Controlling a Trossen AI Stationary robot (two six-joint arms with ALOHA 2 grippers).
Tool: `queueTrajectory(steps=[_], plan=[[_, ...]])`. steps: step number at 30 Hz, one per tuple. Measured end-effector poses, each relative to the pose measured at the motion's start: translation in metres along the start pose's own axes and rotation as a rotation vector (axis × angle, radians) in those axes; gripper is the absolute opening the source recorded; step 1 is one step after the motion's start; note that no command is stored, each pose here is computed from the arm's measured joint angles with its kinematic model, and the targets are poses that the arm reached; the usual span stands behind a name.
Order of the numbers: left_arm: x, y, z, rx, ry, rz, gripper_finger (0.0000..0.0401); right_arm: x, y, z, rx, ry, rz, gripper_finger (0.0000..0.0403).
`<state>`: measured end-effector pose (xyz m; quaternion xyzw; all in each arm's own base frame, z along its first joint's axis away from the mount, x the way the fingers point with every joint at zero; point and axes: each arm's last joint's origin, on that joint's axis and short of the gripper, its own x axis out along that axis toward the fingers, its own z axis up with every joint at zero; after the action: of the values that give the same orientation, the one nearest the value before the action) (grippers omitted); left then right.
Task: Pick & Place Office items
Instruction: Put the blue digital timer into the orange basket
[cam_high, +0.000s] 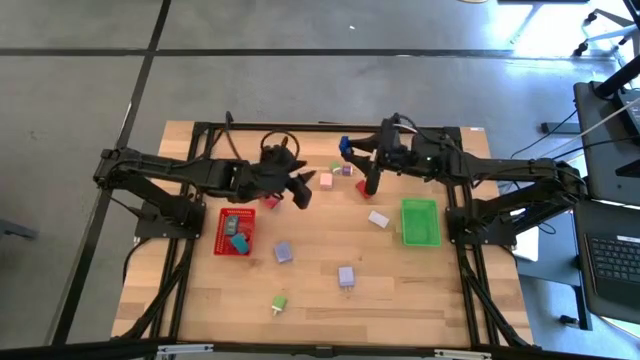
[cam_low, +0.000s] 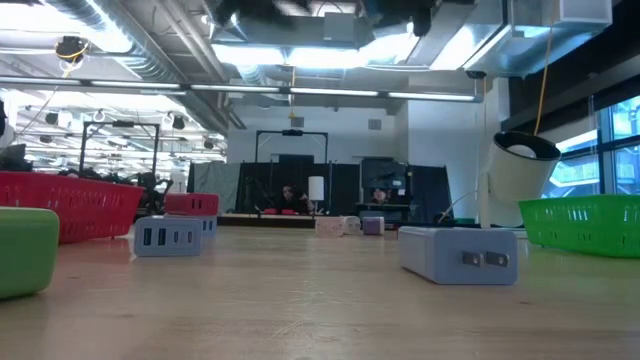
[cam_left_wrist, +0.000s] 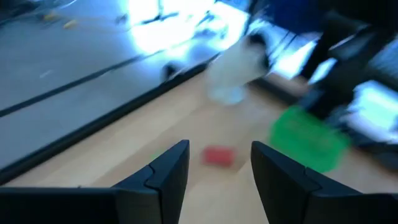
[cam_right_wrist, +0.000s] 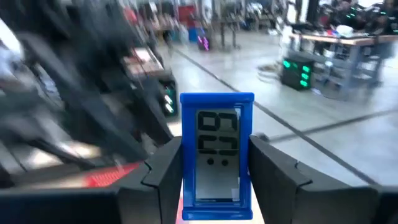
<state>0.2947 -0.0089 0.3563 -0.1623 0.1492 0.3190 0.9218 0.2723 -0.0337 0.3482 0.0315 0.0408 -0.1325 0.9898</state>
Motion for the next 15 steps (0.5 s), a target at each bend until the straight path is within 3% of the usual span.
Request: queueTrajectory(steps=[5,15], plan=[[0.006,0.002,0.016,-0.183,-0.087,-0.055,0.0176,-0.001,-0.003,-0.015,-0.103,0.150,-0.067,0.0161],[0.053,0.011,0.007,-0.439,0.081,-0.158,0.0225,-0.003,0.004,-0.035,-0.100,0.327,-0.105,0.0161]])
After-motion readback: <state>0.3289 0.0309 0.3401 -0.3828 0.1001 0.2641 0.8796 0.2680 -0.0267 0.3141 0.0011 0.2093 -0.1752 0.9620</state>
